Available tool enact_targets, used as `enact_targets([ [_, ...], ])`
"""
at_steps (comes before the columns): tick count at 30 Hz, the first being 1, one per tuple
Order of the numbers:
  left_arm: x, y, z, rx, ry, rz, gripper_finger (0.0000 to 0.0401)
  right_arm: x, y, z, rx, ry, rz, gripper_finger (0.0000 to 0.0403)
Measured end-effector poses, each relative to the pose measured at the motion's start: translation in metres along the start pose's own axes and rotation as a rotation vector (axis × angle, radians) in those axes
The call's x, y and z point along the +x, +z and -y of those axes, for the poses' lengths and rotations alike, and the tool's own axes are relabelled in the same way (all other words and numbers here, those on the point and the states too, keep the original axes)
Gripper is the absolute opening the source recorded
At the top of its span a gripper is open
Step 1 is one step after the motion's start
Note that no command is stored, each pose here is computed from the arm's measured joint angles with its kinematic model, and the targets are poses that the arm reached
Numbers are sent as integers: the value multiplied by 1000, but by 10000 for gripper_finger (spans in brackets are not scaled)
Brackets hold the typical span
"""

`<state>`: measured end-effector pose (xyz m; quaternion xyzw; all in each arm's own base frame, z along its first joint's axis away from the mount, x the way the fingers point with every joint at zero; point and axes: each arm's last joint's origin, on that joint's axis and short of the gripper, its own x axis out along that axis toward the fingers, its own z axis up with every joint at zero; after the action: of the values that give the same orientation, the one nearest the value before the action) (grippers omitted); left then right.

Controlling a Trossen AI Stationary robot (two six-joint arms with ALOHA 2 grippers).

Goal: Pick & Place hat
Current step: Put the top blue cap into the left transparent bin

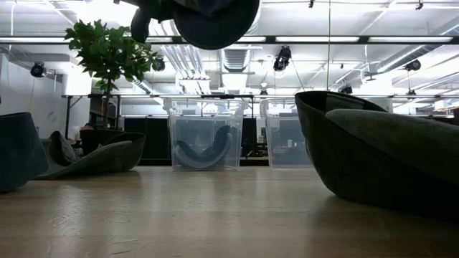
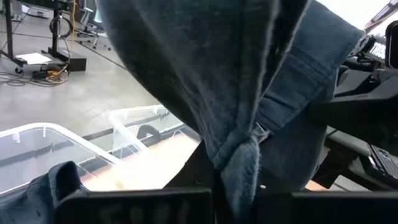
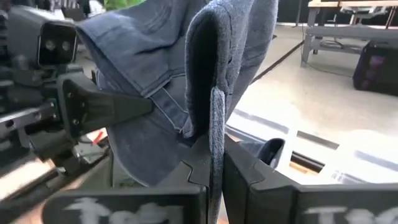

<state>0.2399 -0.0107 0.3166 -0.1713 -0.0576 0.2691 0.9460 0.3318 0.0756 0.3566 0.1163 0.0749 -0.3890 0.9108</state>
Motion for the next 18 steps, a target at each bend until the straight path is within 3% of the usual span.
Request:
enact_targets([
  [10,-2,0,-4,25,83,11,5,-19,10,21,-142,143,-166,100],
  [13,-4,7,-1,-8,-8,31,5,-25,5,33,-234,168,-285,122],
  [18,-11,25,9,-67,-315,89,4,-30,-18,54,-372,62,-461,136],
])
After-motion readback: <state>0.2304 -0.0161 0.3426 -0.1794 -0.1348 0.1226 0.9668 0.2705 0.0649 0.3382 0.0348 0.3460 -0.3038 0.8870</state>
